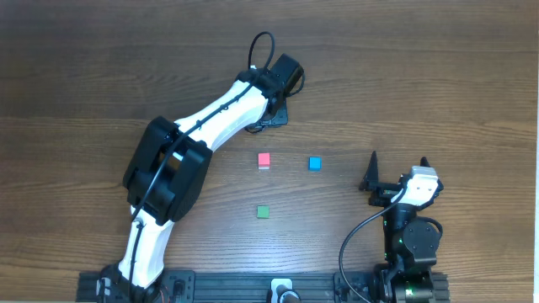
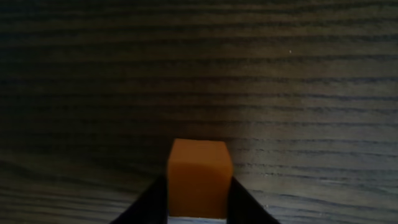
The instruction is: Stack Cubes
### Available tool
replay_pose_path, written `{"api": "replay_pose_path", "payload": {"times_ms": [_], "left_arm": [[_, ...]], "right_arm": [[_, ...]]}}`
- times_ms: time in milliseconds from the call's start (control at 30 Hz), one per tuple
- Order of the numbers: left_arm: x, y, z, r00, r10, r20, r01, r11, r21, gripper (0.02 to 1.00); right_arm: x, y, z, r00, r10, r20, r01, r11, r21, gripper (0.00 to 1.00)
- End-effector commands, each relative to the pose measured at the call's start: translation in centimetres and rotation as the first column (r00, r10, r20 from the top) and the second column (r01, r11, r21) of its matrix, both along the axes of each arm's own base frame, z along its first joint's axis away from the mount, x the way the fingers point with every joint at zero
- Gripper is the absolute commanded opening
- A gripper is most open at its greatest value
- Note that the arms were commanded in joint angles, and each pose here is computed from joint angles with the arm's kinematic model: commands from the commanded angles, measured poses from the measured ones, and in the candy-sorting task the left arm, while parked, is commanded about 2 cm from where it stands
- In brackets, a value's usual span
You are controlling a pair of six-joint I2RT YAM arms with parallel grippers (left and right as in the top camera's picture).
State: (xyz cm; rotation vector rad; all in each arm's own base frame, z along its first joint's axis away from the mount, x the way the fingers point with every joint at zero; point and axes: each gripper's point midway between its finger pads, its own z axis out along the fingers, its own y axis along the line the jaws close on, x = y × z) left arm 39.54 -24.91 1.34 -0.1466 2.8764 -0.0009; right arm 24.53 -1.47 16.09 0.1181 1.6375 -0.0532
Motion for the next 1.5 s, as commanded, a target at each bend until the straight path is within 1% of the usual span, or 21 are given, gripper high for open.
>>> {"api": "replay_pose_path", "payload": {"times_ms": [33,233,300,333,433,567,733,767,867,1067,1300,1500], "left_arm": [[0.0,0.2,-1.0,1.000,0.002,-0.019,-0.002,1.000,0.004,0.220],[0.2,-0.1,0.3,1.000,0.000,0.002,0.000,1.000,-0.014,0.148],[0.2,-0.2,1.7,1.000,-0.003,0.020,0.004,1.000,-0.026,0.139],[-0.1,-0.3,3.5,0.999,-0.007,0.041,0.009,0.999,-0.035,0.130],[-0.8,-0.4,6.4,0.997,-0.015,0.070,0.019,0.999,-0.048,0.117],[-3.5,-0.7,9.9,0.997,-0.030,0.075,0.034,0.998,-0.053,0.104],[-6.9,-1.3,11.9,0.996,-0.037,0.084,0.039,0.999,-0.022,0.093],[-8.0,-1.7,12.1,0.994,-0.045,0.097,0.046,0.999,-0.015,0.093],[-9.7,-1.5,11.7,0.995,-0.022,0.095,0.023,1.000,-0.012,0.093],[-11.6,-0.4,10.1,0.997,0.008,0.076,-0.007,1.000,-0.020,0.093],[-12.3,0.0,8.2,0.999,0.010,0.042,-0.009,1.000,-0.019,0.093],[-12.3,0.3,7.6,0.999,0.016,0.033,-0.016,1.000,-0.021,0.093]], "right_arm": [[0.0,-0.1,-0.2,1.000,-0.002,-0.001,0.002,1.000,-0.004,0.993],[0.0,-0.1,-0.2,1.000,-0.002,-0.001,0.002,1.000,-0.004,0.993],[0.0,-0.1,-0.2,1.000,-0.002,-0.001,0.002,1.000,-0.004,0.991],[0.0,-0.1,-0.2,1.000,-0.002,-0.001,0.002,1.000,-0.004,0.991],[0.0,-0.1,-0.2,1.000,-0.002,-0.001,0.002,1.000,-0.004,0.993],[0.0,-0.1,-0.2,1.000,-0.002,-0.001,0.002,1.000,-0.004,0.993],[0.0,-0.1,-0.2,1.000,-0.002,-0.001,0.002,1.000,-0.004,0.993],[0.0,-0.1,-0.2,1.000,-0.002,-0.001,0.002,1.000,-0.004,0.993],[0.0,-0.1,-0.2,1.000,-0.002,-0.001,0.002,1.000,-0.004,0.993],[0.0,-0.1,-0.2,1.000,-0.002,-0.001,0.002,1.000,-0.004,0.991],[0.0,-0.1,-0.2,1.000,-0.002,-0.001,0.002,1.000,-0.004,0.991],[0.0,-0.1,-0.2,1.000,-0.002,-0.001,0.002,1.000,-0.004,0.993]]}}
